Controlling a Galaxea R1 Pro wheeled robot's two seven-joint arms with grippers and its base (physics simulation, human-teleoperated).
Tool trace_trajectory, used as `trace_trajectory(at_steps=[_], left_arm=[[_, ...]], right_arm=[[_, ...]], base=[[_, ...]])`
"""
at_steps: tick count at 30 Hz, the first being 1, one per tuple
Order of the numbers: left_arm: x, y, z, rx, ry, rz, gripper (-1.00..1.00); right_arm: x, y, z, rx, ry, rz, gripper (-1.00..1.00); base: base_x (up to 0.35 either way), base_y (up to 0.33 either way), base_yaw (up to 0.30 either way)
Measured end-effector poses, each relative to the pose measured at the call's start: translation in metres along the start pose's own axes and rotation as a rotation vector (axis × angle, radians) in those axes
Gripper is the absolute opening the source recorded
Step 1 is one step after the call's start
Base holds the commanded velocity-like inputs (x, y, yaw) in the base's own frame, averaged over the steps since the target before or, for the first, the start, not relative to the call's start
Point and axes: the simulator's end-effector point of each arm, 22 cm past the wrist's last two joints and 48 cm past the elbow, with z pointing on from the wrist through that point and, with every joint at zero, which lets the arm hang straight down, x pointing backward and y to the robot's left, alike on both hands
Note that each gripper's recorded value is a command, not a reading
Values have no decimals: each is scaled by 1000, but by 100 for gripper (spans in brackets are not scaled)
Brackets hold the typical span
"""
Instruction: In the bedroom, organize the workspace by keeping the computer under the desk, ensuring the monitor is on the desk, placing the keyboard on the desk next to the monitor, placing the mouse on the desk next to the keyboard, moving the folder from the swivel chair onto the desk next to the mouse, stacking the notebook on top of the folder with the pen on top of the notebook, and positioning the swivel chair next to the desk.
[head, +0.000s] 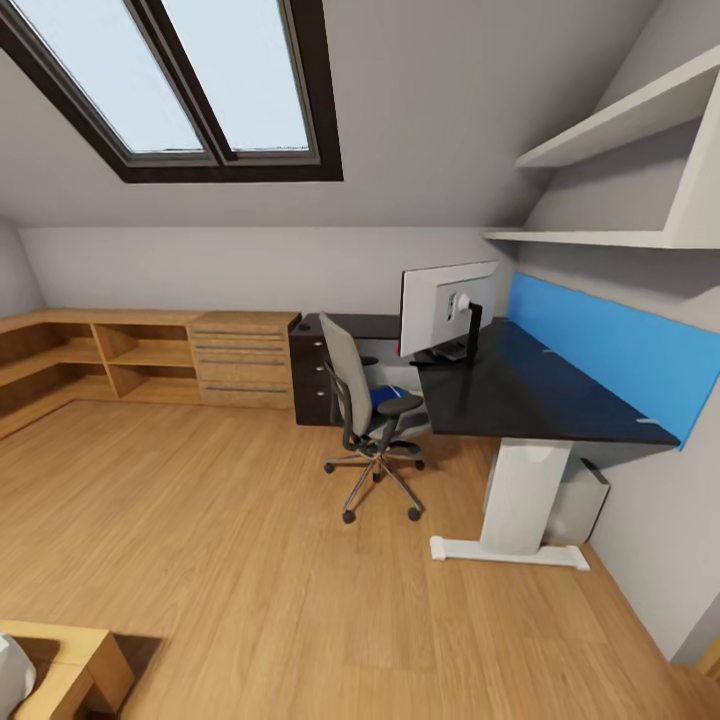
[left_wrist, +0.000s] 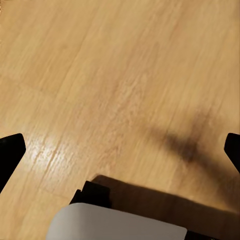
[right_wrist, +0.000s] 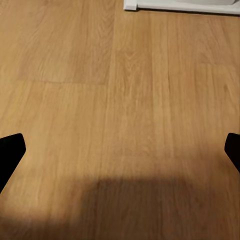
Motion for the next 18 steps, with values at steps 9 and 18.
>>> trace_trajectory(at_steps=[9,18], left_arm=[[9,4,14,-4,-3,-1,100],[20,6,27,-4,-4,-1,100]], right_arm=[[13,0,10,0,-3,-2,100],[96,2,-10,-2,166,-3,100]], base=[[0,0,0],[0,0,0]])
